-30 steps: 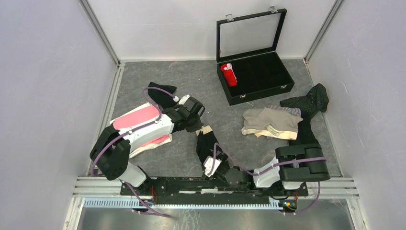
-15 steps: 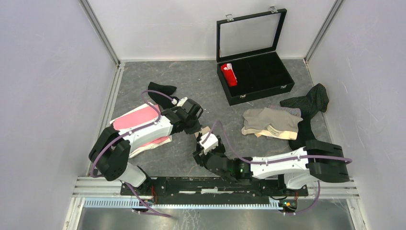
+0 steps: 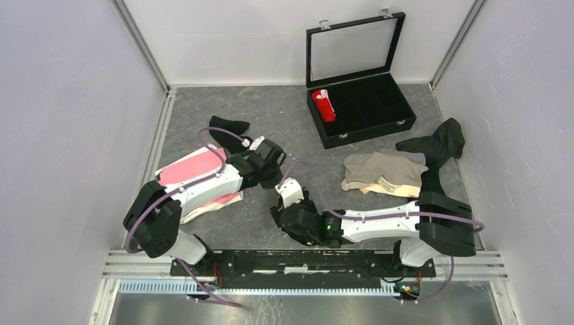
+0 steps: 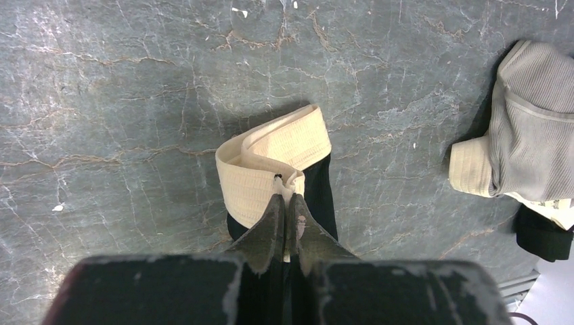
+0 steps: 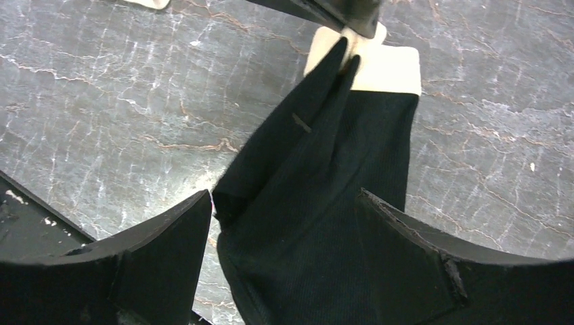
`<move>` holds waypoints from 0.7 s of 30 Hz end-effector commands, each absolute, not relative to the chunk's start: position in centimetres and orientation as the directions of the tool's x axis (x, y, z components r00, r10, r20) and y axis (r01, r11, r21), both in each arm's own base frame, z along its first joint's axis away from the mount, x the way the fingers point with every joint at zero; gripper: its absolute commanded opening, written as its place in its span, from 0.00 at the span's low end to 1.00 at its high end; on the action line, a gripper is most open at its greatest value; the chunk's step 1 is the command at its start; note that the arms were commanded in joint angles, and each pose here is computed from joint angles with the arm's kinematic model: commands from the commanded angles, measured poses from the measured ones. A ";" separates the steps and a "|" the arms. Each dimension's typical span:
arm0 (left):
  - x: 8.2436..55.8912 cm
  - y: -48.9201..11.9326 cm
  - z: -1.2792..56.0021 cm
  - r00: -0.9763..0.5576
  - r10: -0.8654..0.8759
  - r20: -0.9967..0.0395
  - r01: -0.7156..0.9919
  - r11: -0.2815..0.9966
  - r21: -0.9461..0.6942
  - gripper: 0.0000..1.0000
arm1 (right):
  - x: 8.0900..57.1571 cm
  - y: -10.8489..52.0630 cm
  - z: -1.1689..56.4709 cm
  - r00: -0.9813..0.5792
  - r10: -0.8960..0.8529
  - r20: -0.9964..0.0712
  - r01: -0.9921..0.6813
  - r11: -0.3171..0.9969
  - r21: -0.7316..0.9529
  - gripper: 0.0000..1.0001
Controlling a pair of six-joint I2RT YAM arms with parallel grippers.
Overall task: Roll the underwear
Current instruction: Fold the underwear at the center of the board.
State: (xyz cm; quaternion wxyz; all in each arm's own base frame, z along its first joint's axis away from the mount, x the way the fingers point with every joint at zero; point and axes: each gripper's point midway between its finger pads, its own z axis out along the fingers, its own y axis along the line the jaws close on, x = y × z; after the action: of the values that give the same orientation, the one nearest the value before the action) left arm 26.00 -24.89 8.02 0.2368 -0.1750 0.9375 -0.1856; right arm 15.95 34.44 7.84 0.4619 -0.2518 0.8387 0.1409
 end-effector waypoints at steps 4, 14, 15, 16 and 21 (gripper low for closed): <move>26.4 -25.6 9.4 -0.812 -0.449 -0.372 -0.238 0.837 -0.492 0.02 | 16.2 37.0 9.4 -0.431 -0.267 -0.862 -0.588 0.808 0.044 0.82; 26.5 -25.7 9.3 -0.818 -0.441 -0.370 -0.230 0.840 -0.492 0.02 | 17.4 36.6 7.3 -0.460 -0.285 -0.841 -0.543 0.839 0.013 0.72; 26.5 -25.7 9.2 -0.818 -0.441 -0.370 -0.231 0.840 -0.491 0.02 | 17.5 36.5 7.1 -0.464 -0.286 -0.838 -0.537 0.843 0.010 0.69; 26.5 -25.7 9.2 -0.818 -0.440 -0.370 -0.230 0.840 -0.491 0.02 | 17.6 36.4 7.1 -0.466 -0.285 -0.838 -0.530 0.848 0.007 0.66; 26.5 -25.6 9.1 -0.815 -0.441 -0.376 -0.233 0.843 -0.486 0.02 | 17.8 35.7 7.7 -0.459 -0.263 -0.849 -0.514 0.858 0.012 0.49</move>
State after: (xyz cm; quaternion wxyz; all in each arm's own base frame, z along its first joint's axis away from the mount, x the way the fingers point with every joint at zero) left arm 26.00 -25.34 8.20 0.2342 -0.1725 0.9363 -0.1967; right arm 17.00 35.29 5.61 0.4442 -0.2590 0.8490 0.1217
